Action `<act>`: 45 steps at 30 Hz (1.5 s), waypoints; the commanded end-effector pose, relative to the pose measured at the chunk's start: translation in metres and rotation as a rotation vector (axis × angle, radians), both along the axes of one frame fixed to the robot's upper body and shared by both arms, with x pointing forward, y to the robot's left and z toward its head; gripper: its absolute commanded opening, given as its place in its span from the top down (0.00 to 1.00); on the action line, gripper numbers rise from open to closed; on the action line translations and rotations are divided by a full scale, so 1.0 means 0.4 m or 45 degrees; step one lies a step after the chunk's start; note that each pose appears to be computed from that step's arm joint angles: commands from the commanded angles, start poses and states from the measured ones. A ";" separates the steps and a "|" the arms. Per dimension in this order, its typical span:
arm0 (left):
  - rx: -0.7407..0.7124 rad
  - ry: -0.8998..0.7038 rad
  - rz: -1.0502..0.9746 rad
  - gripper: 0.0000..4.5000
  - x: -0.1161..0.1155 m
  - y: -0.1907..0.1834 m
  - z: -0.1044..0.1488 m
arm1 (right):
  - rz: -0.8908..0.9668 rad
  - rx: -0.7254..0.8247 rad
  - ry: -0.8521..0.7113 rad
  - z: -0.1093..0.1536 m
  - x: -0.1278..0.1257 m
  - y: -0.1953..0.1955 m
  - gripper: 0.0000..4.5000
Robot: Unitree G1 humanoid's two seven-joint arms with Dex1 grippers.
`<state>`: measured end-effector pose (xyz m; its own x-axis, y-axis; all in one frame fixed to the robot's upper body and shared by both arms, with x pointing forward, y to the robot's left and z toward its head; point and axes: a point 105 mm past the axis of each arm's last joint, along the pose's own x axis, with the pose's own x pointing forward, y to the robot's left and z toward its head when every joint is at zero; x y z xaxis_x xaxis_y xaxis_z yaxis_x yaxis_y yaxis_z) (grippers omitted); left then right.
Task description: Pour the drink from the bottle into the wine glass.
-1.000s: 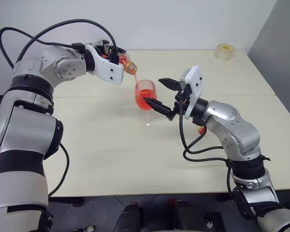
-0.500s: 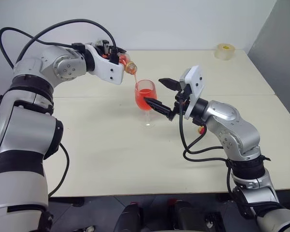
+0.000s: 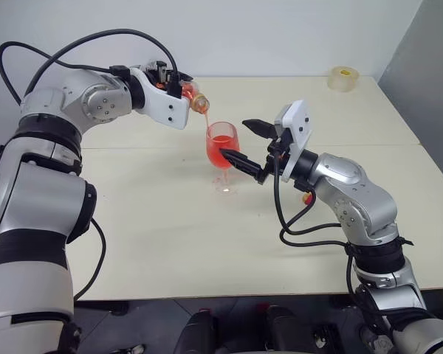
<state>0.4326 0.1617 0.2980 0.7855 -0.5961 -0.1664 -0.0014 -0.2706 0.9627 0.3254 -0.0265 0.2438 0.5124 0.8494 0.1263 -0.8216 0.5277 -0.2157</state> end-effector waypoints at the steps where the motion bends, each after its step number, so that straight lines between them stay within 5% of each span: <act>1: -0.021 -0.096 -0.010 0.71 -0.010 0.002 0.066 | 0.018 0.034 -0.081 0.040 -0.012 0.000 0.00; 13: -0.021 -0.096 -0.010 0.71 -0.010 0.002 0.066 | 0.018 0.034 -0.081 0.040 -0.012 0.000 0.00; 14: -0.745 -0.085 0.130 0.71 0.031 0.018 0.174 | -0.001 0.024 -0.088 0.042 -0.010 -0.005 0.00; 15: -1.330 0.116 0.198 0.71 0.064 0.049 0.180 | -0.014 0.017 -0.093 0.043 -0.009 -0.010 0.00; 17: -1.951 0.506 0.201 0.71 0.100 0.048 0.129 | -0.028 0.009 -0.098 0.044 -0.007 -0.013 0.00; 26: -2.193 0.691 0.196 0.71 0.098 0.057 0.135 | -0.026 0.006 -0.096 0.042 -0.012 -0.012 0.00; 45: -2.061 0.538 0.408 0.71 0.073 0.125 -0.015 | -0.067 0.032 -0.101 0.054 -0.026 -0.018 0.00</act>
<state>0.4670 0.2169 0.2692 0.9755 -0.1844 0.1198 0.1671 0.9758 0.1411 0.3216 -0.0305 0.2504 0.5493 0.8251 0.1323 -0.7901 0.5643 -0.2393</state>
